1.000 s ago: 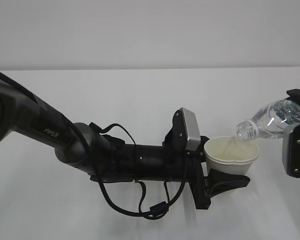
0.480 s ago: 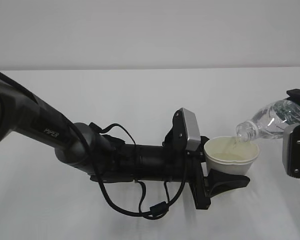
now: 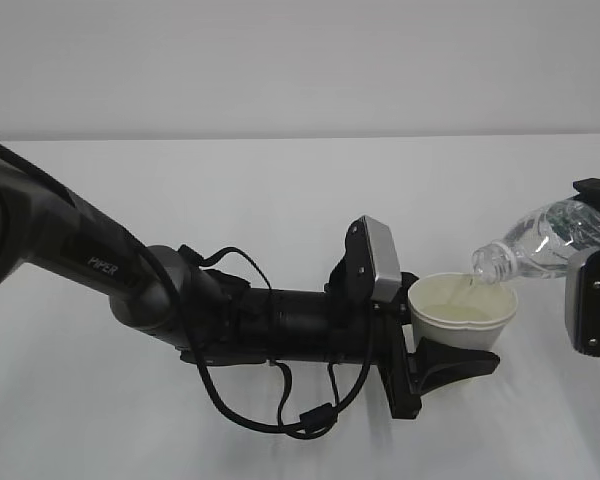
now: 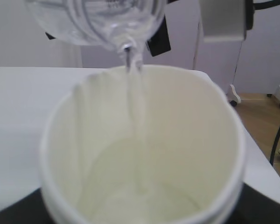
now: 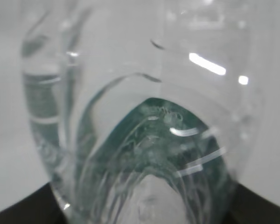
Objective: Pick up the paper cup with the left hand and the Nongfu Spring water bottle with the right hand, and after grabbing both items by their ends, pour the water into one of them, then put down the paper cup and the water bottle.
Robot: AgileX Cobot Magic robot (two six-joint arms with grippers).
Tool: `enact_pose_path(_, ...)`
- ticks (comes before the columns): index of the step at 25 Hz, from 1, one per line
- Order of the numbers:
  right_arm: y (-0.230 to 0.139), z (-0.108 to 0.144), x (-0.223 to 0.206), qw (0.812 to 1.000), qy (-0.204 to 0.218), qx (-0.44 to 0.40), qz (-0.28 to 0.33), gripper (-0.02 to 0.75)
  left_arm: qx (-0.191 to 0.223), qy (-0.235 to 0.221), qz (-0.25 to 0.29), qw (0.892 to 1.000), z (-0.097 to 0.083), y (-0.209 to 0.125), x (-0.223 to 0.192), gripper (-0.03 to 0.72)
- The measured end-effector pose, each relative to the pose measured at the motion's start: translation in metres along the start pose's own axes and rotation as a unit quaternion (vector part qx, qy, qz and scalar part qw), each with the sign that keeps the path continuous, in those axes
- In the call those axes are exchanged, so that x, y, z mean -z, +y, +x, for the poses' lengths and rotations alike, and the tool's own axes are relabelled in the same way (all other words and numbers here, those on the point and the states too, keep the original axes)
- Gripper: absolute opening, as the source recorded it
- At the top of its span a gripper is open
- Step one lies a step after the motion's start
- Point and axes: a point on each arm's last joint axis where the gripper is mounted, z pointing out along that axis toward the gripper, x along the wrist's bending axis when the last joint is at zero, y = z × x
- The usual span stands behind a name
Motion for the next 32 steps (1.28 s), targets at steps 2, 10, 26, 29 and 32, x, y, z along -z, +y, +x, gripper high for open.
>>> enact_pose_path(2, 0.0000, 0.0000, 0.0000, 1.000, 0.000, 0.000, 0.000, 0.407, 0.000, 0.000, 0.000, 1.000, 0.0000, 0.0000, 0.0000, 0.439)
enact_pose_path(10, 0.0000, 0.0000, 0.0000, 1.000, 0.000, 0.001, 0.000, 0.407, 0.000, 0.000, 0.000, 1.000, 0.0000, 0.0000, 0.0000, 0.439)
enact_pose_path(26, 0.0000, 0.0000, 0.0000, 1.000, 0.000, 0.007, 0.000, 0.407, 0.000, 0.000, 0.000, 1.000, 0.0000, 0.0000, 0.0000, 0.439)
enact_pose_path(29, -0.0001, -0.0004, 0.0002, 1.000, -0.001, 0.007, 0.000, 0.407, 0.000, 0.000, 0.000, 1.000, 0.0000, 0.0000, 0.0000, 0.439)
enact_pose_path(32, -0.0001, -0.0004, 0.0002, 1.000, -0.001, 0.007, 0.000, 0.406, 0.000, 0.000, 0.000, 1.000, 0.0000, 0.0000, 0.0000, 0.439)
